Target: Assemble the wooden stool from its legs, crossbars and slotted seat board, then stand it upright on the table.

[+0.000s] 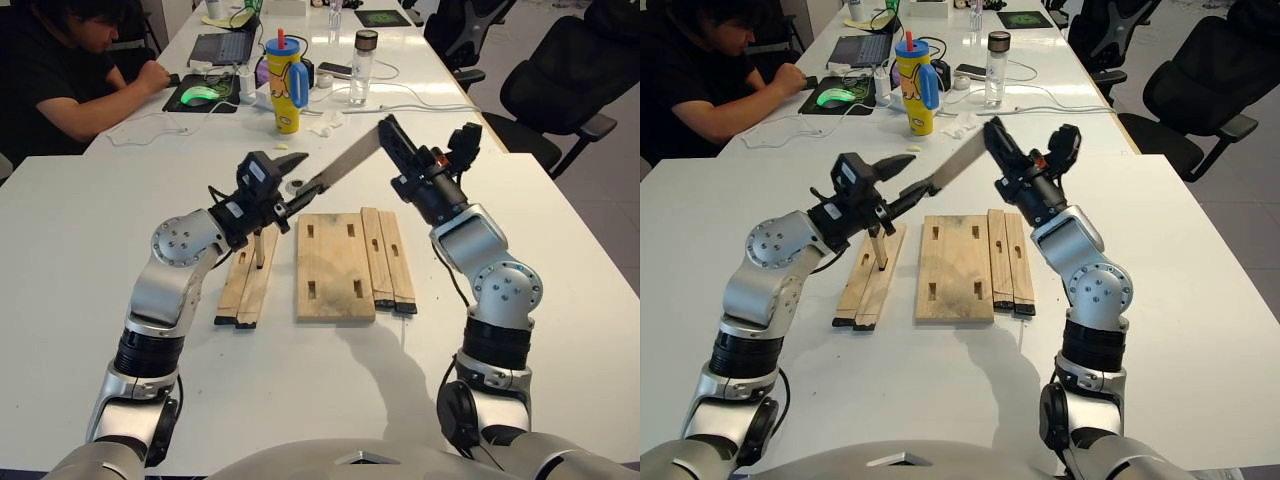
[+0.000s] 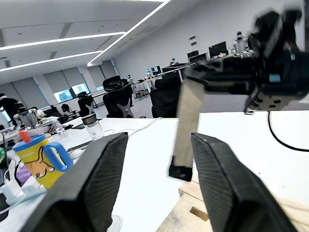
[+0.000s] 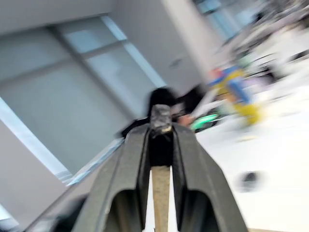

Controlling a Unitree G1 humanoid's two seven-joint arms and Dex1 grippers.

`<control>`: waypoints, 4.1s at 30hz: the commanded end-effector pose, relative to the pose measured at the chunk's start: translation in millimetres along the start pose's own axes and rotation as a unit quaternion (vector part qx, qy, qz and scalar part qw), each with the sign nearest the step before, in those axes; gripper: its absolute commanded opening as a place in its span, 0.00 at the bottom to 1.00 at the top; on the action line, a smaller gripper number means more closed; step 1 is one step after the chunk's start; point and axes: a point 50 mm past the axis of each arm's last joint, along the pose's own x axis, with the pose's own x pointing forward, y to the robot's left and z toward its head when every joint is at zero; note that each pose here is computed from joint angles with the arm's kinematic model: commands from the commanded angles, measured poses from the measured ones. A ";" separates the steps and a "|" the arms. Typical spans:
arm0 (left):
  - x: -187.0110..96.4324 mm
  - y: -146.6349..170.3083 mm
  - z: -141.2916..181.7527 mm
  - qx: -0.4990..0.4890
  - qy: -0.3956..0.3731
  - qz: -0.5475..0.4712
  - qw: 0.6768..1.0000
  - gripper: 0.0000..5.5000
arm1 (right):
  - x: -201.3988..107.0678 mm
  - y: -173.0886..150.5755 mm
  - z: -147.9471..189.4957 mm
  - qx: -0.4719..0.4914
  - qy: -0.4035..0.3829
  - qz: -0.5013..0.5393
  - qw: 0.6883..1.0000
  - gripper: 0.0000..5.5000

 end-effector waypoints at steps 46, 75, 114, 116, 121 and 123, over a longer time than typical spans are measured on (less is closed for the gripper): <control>-7.3 -16.3 -1.4 -0.073 -0.022 0.073 0.994 0.57 | -86.6 -61.7 -86.2 -0.264 0.169 -0.292 0.904 0.08; -4.2 -15.9 -5.5 -0.080 -0.017 0.088 0.993 0.57 | -84.3 -75.6 -102.7 -0.308 0.221 -0.236 0.895 0.08; -4.4 -16.8 -11.4 -0.080 -0.023 0.113 0.990 0.57 | 10.3 -43.5 -31.4 -0.369 0.093 -0.149 0.913 0.24; -2.1 -17.4 -10.5 -0.081 -0.025 0.110 0.990 0.57 | -20.4 -79.9 -75.9 -0.327 0.201 -0.204 0.901 0.24; 0.7 -22.3 -5.5 -0.083 -0.033 0.097 0.991 0.57 | -14.7 -81.4 -67.9 -0.333 0.170 -0.199 0.906 0.24; 2.5 -27.0 -7.6 -0.089 -0.032 0.092 0.991 0.57 | -0.6 -70.1 -49.1 -0.348 0.123 -0.177 0.912 0.24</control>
